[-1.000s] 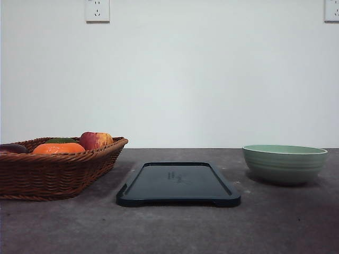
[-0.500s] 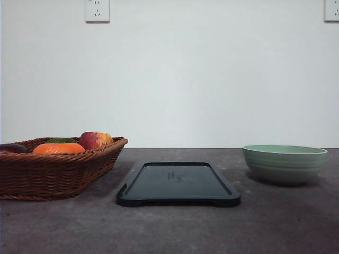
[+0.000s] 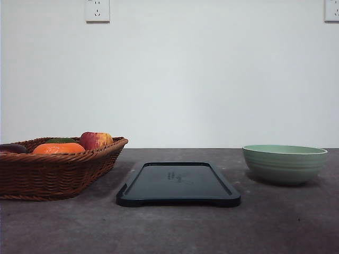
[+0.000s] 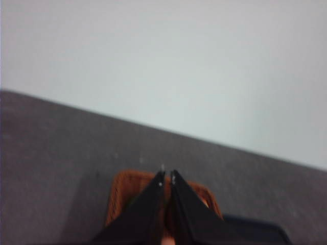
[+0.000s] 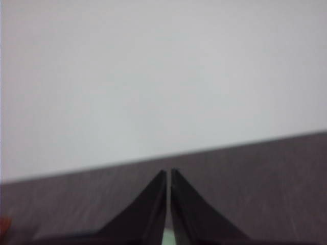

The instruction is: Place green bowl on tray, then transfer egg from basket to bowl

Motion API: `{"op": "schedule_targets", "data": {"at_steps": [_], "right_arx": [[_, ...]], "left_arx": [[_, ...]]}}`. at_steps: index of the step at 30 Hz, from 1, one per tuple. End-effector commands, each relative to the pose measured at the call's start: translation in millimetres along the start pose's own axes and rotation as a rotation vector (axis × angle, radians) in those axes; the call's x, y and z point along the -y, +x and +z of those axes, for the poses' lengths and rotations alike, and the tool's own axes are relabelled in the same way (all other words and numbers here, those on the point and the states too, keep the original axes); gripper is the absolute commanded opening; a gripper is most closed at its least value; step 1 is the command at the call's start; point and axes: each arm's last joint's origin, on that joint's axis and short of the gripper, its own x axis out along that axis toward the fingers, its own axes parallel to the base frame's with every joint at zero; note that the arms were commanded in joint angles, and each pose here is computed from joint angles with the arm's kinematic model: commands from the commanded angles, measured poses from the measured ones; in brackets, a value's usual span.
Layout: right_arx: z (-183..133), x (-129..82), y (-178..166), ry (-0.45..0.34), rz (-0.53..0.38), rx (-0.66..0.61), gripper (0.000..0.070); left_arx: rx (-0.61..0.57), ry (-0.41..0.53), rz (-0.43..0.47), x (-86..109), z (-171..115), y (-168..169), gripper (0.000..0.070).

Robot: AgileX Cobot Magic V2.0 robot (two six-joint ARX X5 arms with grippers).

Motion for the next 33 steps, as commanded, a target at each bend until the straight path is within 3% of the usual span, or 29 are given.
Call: {"op": "schedule_targets", "data": {"at_steps": [1, 10, 17, 26, 29, 33], "right_arx": [[7, -2, 5, -0.011, 0.004, -0.041, 0.0006], [19, -12, 46, -0.003, 0.086, -0.34, 0.0006], [17, -15, 83, 0.0, 0.086, -0.588, 0.0006], [17, -17, 108, -0.017, 0.101, -0.682, 0.0007], [18, -17, 109, -0.037, 0.109, -0.674, 0.0059], [18, -17, 109, -0.046, 0.11, -0.676, 0.0311]], "left_arx": [[-0.027, 0.017, -0.012, 2.8, 8, 4, 0.0009], [-0.277, 0.061, 0.016, 4.9, 22, 32, 0.0009], [-0.418, 0.08, 0.024, 5.5, 25, 40, 0.0009], [-0.451, 0.075, 0.019, 6.1, 26, 40, 0.0022], [-0.452, 0.074, 0.019, 6.1, 25, 40, 0.0111], [-0.453, 0.074, 0.019, 6.1, 25, 40, 0.0366]]}}
